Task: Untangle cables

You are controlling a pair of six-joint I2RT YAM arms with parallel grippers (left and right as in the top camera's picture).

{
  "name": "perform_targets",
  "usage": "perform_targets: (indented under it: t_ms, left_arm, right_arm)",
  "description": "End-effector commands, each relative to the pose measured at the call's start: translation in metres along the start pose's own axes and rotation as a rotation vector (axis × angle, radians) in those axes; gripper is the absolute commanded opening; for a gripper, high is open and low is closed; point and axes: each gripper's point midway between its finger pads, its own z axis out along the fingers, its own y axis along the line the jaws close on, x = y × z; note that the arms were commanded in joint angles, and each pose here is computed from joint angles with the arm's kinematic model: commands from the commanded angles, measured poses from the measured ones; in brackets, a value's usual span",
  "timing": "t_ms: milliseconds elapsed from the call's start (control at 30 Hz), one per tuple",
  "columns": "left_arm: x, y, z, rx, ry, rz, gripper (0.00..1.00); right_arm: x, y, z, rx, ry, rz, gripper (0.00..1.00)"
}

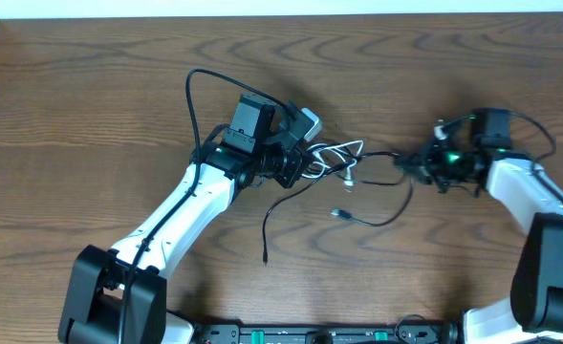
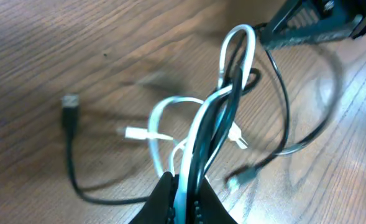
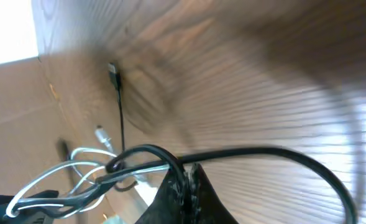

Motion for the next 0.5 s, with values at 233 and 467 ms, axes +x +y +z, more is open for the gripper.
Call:
perform_targets:
  t_ms: [233, 467]
  left_arm:
    - [-0.001, 0.015, -0.004, -0.085, 0.009, -0.008, 0.07]
    - [-0.001, 0.014, -0.004, -0.078, 0.007, -0.011, 0.08]
  right_arm:
    - [-0.044, -0.04, -0.059, -0.065, -0.148, 0.038, 0.01]
    - [-0.023, -0.043, -0.053, -0.045, -0.07, 0.096, 0.48]
